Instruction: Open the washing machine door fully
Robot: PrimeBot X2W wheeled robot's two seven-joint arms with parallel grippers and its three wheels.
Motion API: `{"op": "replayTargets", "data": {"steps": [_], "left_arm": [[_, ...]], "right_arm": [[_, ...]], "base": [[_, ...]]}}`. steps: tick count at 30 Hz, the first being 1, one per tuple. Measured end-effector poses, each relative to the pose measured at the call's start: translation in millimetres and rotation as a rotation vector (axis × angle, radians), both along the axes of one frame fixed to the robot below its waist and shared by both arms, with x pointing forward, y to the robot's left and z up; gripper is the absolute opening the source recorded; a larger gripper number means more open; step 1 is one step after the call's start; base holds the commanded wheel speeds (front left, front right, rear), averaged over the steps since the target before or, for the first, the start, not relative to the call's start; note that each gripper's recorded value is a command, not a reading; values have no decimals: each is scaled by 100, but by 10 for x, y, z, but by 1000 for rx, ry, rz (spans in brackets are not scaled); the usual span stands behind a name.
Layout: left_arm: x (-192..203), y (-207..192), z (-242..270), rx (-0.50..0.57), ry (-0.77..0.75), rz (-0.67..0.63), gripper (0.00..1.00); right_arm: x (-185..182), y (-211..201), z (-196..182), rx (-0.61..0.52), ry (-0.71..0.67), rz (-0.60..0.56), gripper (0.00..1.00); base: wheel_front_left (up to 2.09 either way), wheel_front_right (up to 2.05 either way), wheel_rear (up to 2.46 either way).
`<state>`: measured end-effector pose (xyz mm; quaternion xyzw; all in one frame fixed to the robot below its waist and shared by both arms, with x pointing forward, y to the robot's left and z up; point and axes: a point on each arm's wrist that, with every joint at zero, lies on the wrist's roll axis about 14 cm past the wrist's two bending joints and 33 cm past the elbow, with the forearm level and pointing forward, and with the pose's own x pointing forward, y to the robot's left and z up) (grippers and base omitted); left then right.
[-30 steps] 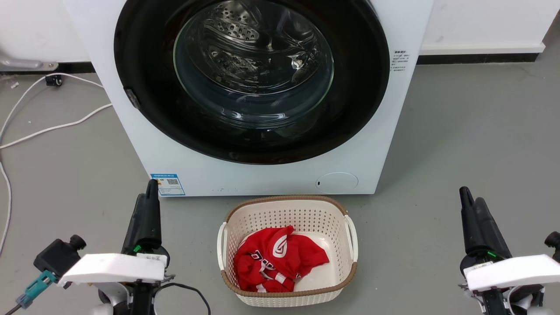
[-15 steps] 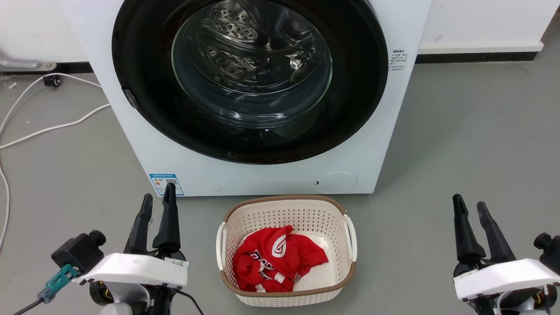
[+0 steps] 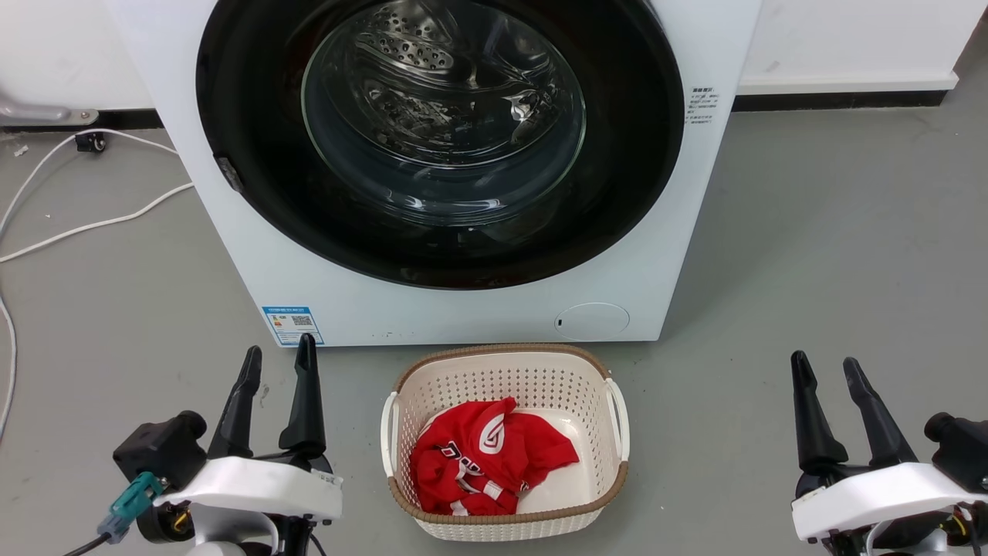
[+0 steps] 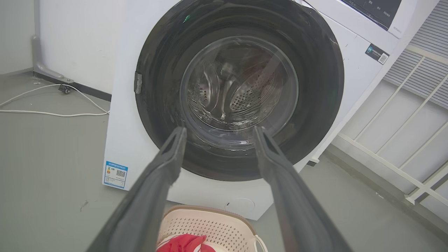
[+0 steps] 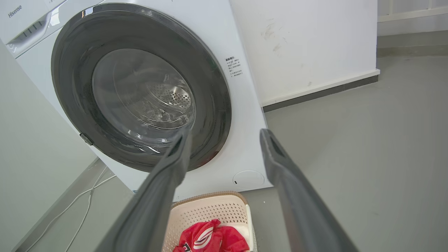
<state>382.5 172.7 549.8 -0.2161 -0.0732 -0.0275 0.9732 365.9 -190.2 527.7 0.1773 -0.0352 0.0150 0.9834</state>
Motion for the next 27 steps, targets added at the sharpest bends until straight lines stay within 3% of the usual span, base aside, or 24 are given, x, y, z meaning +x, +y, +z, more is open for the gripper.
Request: {"op": "replayTargets", "data": {"steps": [27], "left_arm": [[-65, -46, -10, 306, -39, 24, 100]], "right_arm": [[-47, 79, 16, -252, -17, 19, 100]], "base": [[0, 0, 0]]}}
